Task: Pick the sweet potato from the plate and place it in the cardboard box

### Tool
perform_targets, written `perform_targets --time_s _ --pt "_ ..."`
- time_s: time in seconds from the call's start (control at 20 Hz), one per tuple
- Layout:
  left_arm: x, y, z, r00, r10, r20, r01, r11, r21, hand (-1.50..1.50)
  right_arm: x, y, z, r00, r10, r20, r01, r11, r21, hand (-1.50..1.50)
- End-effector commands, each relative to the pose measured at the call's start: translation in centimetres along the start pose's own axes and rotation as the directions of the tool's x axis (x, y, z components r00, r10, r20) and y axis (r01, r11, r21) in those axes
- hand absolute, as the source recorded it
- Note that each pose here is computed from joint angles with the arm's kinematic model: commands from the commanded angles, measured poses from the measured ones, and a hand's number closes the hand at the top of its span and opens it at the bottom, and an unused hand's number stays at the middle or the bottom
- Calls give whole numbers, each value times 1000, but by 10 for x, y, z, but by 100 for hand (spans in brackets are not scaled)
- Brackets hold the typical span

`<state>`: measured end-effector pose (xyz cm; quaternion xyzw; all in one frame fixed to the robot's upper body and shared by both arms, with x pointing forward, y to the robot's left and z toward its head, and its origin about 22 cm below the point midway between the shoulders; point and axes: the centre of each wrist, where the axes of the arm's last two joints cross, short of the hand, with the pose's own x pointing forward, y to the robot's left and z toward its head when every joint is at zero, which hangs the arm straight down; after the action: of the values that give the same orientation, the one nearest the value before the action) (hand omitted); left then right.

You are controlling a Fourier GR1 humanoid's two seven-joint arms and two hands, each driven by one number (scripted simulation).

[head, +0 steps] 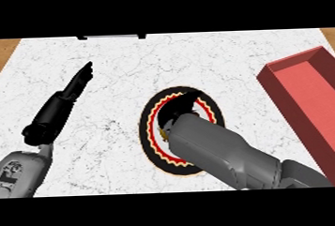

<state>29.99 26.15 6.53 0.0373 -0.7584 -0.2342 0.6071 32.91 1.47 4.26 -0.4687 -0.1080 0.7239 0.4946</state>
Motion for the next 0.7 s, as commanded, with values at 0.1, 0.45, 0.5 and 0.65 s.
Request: perform_targets --time_s 0.1,0.45,0.5,0.65 --pt "4 -7 2 1000 0 -8 0 1000 -9 0 11 18 -2 983 -11 -184 19 999 41 -150" --pt "11 -8 9 1000 12 -3 -12 1000 4 0 18 31 1 998 61 -32 -63 995 -77 150" --pt "3 -3 -1 1000 -3 -10 3 1000 5 0 26 47 9 997 75 -23 -77 992 -102 150" --pt "-5 -4 3 1000 6 -4 -6 1000 9 0 22 32 14 994 105 -31 -108 983 -145 150"
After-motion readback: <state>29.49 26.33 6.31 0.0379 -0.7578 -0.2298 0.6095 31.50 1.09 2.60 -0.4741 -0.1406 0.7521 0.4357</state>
